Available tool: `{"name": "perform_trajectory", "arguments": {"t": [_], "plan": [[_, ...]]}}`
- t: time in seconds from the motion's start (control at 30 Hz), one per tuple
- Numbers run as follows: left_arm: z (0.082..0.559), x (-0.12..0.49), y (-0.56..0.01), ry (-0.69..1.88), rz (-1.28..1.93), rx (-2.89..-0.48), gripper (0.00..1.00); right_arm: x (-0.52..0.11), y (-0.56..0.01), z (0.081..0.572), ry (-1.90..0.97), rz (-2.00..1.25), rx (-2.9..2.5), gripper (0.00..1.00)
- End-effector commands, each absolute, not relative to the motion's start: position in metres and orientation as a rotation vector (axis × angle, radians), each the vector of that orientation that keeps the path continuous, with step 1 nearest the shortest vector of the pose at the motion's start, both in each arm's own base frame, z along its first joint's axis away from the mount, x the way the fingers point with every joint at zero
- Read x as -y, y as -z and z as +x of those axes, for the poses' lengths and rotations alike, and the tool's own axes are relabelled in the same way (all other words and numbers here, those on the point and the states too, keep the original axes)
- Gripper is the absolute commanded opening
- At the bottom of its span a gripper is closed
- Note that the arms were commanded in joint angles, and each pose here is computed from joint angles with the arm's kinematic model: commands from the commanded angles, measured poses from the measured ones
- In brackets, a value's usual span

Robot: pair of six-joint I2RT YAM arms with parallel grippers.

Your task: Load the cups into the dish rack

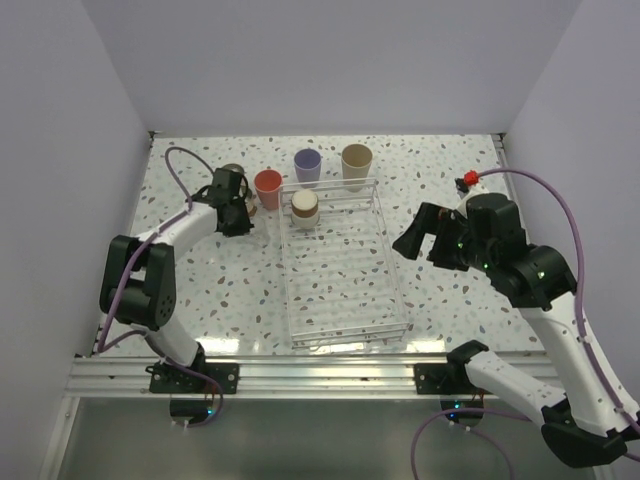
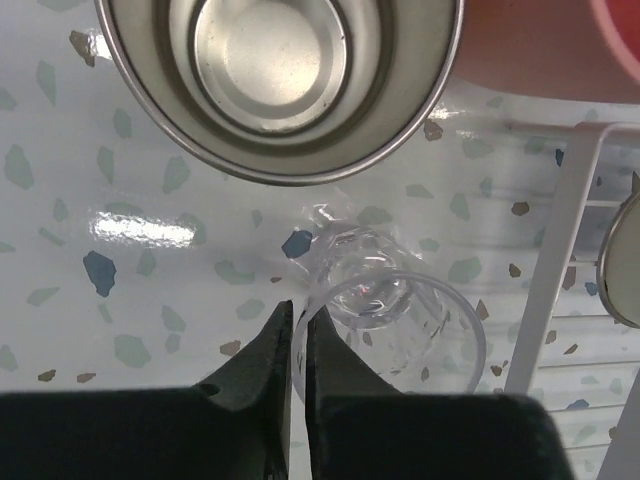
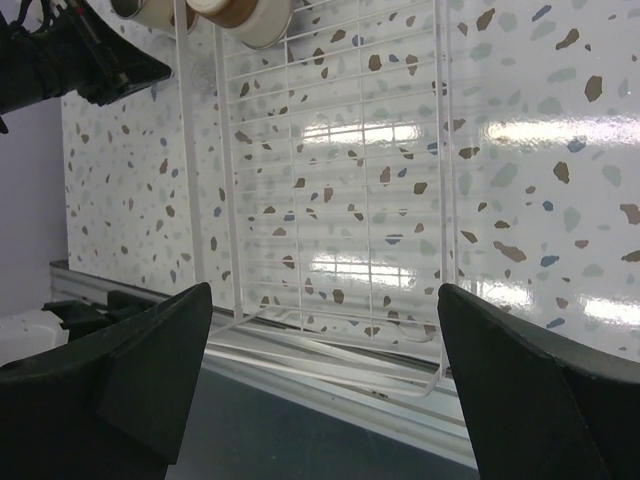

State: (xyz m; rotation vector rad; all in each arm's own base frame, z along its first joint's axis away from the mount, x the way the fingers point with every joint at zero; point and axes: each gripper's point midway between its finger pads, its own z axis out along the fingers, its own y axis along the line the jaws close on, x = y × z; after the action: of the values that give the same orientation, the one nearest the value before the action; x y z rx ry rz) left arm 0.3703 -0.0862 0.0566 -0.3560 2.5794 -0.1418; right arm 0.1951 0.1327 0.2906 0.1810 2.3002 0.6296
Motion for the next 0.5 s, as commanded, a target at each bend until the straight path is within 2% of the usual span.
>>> {"name": "perform_trajectory", "arguments": {"t": [0.0, 0.03, 0.2, 0.47], "plan": [[0.392, 0.093, -0.068, 0.184, -0.329, -2.517, 0.03, -0.131, -0.285, 0.194, -0.618, 0.204, -2.312, 0.98], [0.391, 0.093, -0.067, 0.181, -0.327, -2.523, 0.00, -0.133, -0.286, 0.194, -0.629, 0.198, -2.310, 0.98], [0.390, 0.084, -0.086, 0.147, -0.337, -2.495, 0.00, -0.148, -0.293, 0.202, -0.712, 0.156, -2.290, 0.98], [0.381, 0.100, -0.149, 0.373, -0.377, -2.382, 0.00, -0.202, -0.322, 0.230, -0.988, 0.065, -2.232, 0.98]]}}
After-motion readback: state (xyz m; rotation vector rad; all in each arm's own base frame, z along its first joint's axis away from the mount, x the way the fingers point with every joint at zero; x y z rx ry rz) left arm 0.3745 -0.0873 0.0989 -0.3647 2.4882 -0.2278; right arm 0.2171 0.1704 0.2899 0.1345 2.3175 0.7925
